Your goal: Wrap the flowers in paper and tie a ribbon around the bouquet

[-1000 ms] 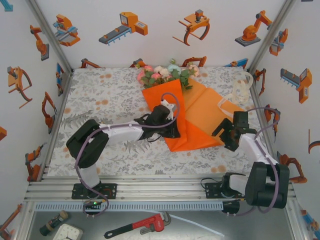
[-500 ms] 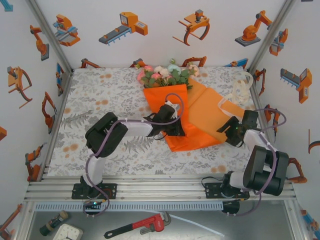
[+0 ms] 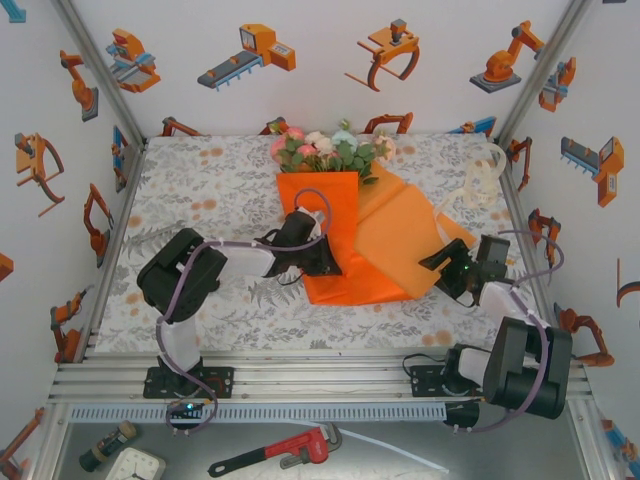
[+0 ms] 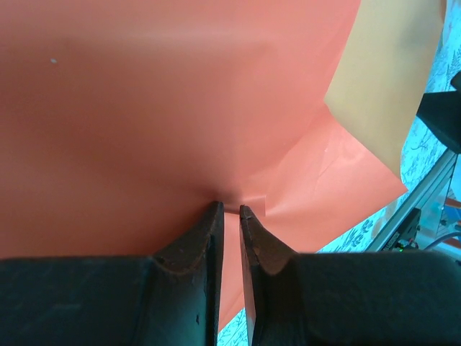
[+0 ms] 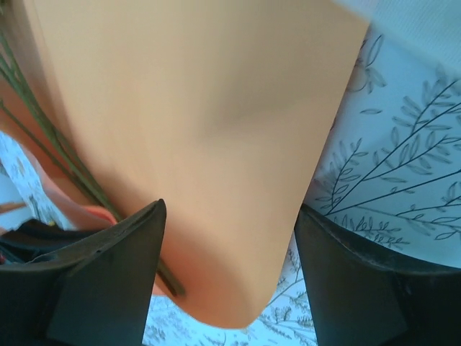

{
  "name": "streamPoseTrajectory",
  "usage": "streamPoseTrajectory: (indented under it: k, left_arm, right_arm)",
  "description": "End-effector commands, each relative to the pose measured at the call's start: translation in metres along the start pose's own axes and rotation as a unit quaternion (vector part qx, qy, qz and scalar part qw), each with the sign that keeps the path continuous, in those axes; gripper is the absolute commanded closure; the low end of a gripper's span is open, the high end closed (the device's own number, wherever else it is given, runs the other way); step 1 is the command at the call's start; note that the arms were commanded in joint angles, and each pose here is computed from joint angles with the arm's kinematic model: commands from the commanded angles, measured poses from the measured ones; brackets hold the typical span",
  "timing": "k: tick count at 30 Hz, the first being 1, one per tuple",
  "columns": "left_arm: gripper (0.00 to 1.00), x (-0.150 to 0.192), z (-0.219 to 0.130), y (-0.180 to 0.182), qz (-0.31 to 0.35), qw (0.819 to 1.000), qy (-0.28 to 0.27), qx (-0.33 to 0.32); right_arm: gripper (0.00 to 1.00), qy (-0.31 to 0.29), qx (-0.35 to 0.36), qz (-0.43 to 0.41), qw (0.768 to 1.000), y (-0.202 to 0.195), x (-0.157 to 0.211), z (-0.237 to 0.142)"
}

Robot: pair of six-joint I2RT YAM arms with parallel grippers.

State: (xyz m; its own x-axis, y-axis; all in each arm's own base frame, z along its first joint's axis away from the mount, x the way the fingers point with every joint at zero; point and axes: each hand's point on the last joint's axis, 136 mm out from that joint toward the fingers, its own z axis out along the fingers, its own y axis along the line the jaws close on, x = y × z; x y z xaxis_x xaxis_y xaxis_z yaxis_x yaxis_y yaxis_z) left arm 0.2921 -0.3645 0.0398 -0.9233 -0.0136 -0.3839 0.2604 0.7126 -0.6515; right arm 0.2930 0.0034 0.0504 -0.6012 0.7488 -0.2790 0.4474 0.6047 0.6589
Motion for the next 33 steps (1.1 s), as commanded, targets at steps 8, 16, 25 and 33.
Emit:
streamPoseTrajectory:
  k: [8, 16, 25, 33]
  left_arm:
    - [0.79, 0.015, -0.001, 0.021, -0.006, 0.999, 0.023, -0.031]
    - [0.79, 0.004, -0.001, 0.011, 0.0, 1.0, 0.011, -0.021]
    - [0.79, 0.002, 0.002, 0.008, 0.0, 1.0, 0.01, -0.017]
    - [0.79, 0.0, 0.006, 0.001, 0.001, 1.0, 0.007, -0.01]
  right_arm:
    - [0.38, -0.1, 0.024, 0.035, 0.994, -0.022, -0.026, 0.009]
    - [1.0, -0.062, -0.085, -0.05, 0.993, 0.054, -0.029, 0.012]
    - [1.0, -0.016, -0.24, -0.144, 0.96, 0.207, 0.009, -0.032]
    - [1.0, -0.023, -0.25, -0.188, 0.95, 0.247, 0.01, -0.056]
